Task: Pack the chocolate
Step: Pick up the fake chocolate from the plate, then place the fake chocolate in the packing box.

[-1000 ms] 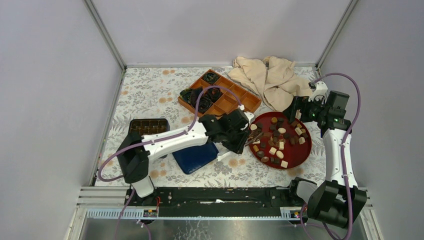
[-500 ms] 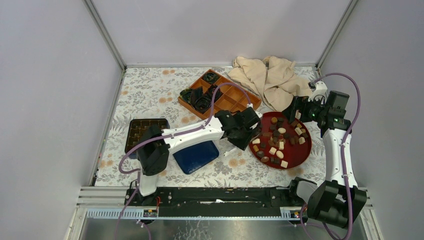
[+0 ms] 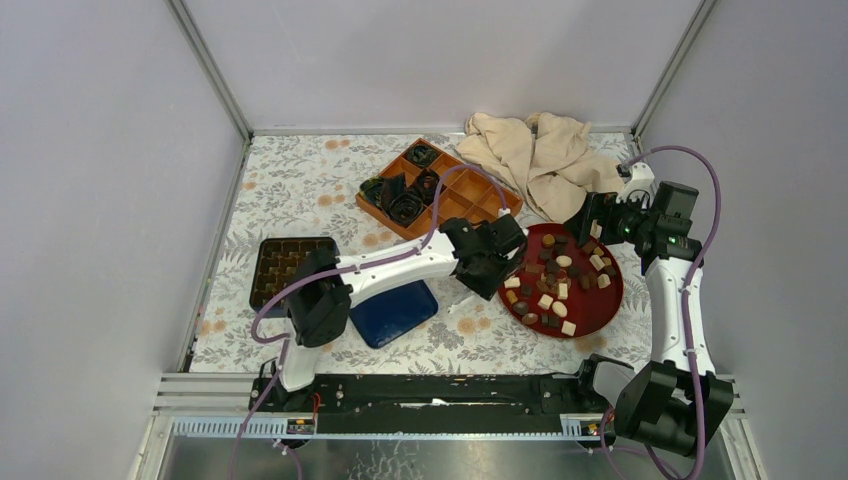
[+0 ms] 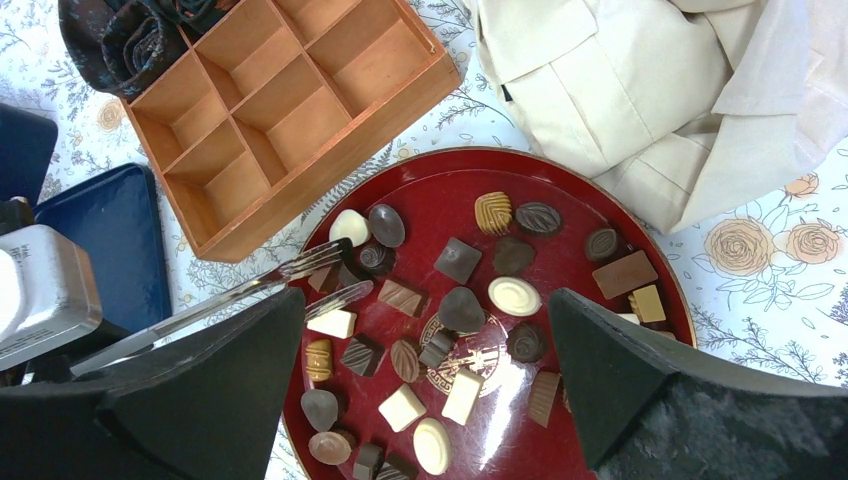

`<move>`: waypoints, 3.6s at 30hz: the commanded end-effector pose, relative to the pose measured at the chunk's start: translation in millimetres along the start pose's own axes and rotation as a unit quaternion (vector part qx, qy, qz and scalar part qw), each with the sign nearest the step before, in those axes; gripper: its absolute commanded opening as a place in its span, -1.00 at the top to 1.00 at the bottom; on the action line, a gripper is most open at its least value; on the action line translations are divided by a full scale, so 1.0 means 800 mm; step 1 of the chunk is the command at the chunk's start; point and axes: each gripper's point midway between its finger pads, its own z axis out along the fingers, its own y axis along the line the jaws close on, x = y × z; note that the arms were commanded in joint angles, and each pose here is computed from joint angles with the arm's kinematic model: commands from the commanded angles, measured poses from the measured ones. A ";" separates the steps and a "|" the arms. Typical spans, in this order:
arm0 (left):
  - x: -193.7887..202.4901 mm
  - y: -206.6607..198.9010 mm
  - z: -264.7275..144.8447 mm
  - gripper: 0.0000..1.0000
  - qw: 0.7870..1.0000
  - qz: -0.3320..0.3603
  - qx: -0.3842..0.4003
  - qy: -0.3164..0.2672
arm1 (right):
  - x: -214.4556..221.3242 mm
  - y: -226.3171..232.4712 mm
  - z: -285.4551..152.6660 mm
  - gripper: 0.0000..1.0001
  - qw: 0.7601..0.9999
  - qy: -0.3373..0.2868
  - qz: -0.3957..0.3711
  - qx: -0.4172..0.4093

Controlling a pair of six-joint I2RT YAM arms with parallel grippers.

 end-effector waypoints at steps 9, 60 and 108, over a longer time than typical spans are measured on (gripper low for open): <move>-0.015 0.008 -0.005 0.06 0.999 0.017 -0.031 0.003 | -0.023 0.011 -0.009 -0.99 0.999 -0.029 -0.026 -0.016; -0.021 0.007 -0.013 0.87 0.999 0.020 -0.030 0.019 | -0.025 0.017 -0.012 -0.99 0.999 -0.034 -0.028 -0.024; 0.161 0.341 -0.225 1.00 0.910 -0.330 -0.185 -0.170 | -0.022 0.037 -0.011 -0.99 0.996 -0.040 -0.024 -0.072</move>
